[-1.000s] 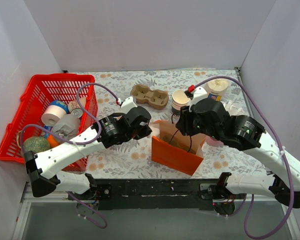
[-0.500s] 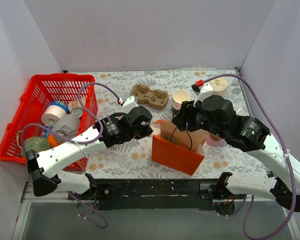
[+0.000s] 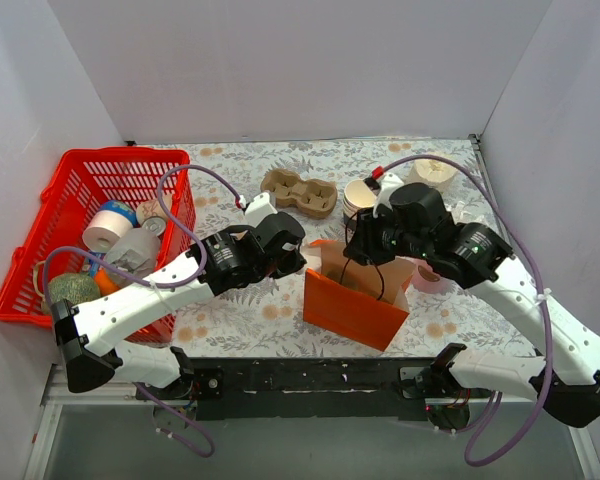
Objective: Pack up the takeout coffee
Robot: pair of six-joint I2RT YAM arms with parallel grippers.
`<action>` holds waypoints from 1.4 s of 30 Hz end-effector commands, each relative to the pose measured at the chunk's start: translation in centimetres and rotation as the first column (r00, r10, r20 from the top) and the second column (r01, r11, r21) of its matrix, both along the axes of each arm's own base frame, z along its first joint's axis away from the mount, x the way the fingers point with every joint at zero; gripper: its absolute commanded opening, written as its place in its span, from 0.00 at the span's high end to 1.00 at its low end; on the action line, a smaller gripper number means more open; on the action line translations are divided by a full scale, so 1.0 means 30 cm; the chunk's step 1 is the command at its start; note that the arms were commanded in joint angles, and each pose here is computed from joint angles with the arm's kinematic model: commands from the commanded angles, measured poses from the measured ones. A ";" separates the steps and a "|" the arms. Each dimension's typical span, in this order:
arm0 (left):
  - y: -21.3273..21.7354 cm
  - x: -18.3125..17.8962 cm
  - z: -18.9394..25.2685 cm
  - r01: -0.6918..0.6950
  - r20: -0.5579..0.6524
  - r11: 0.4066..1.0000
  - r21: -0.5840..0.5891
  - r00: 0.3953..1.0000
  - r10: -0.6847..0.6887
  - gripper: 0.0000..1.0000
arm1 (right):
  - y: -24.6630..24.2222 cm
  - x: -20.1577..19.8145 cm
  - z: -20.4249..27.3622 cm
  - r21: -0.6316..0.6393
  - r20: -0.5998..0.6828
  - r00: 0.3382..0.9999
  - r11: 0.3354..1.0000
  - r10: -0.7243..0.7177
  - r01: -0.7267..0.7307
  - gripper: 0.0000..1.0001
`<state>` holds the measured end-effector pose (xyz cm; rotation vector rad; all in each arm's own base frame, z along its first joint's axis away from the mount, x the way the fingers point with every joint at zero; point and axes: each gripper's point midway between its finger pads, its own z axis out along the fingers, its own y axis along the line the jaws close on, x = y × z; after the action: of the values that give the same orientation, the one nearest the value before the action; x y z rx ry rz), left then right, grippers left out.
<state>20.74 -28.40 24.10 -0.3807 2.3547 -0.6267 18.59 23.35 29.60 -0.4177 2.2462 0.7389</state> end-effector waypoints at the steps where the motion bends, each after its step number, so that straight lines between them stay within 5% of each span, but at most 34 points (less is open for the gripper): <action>1: 0.020 -0.001 -0.028 -0.012 -0.007 0.999 0.033 1.000 0.013 1.00 | 0.055 -0.093 -0.016 0.052 0.009 0.974 0.972 0.228 -0.228 0.66; 12: 0.005 -0.002 -0.044 -0.001 -0.019 0.999 0.037 1.000 0.002 1.00 | 0.057 -0.052 -0.216 -0.086 0.059 0.952 0.952 0.300 -0.294 0.63; 20: -0.001 -0.005 -0.041 0.002 -0.024 1.000 0.020 1.000 -0.001 1.00 | 0.027 0.019 -0.298 -0.136 -0.009 0.999 0.990 0.033 -0.034 0.57; 27: -0.002 -0.003 -0.019 0.004 0.003 1.000 -0.019 1.000 -0.004 1.00 | 0.039 -0.073 -0.426 -0.180 -0.034 0.994 0.978 0.103 -0.107 0.58; 33: -0.002 0.000 -0.015 0.005 0.016 1.000 -0.023 1.000 -0.005 1.00 | 0.095 -0.049 -0.424 -0.129 0.203 0.944 0.963 0.259 -0.236 0.60; 42: -0.027 -0.004 -0.012 0.051 0.026 0.998 -0.040 0.998 -0.050 1.00 | 0.135 0.000 -0.394 -0.143 0.302 0.909 0.957 0.286 -0.254 0.60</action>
<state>21.00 -29.51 23.56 -0.3700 2.3372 -0.6856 17.33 25.87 15.76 -0.8213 2.0453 0.6433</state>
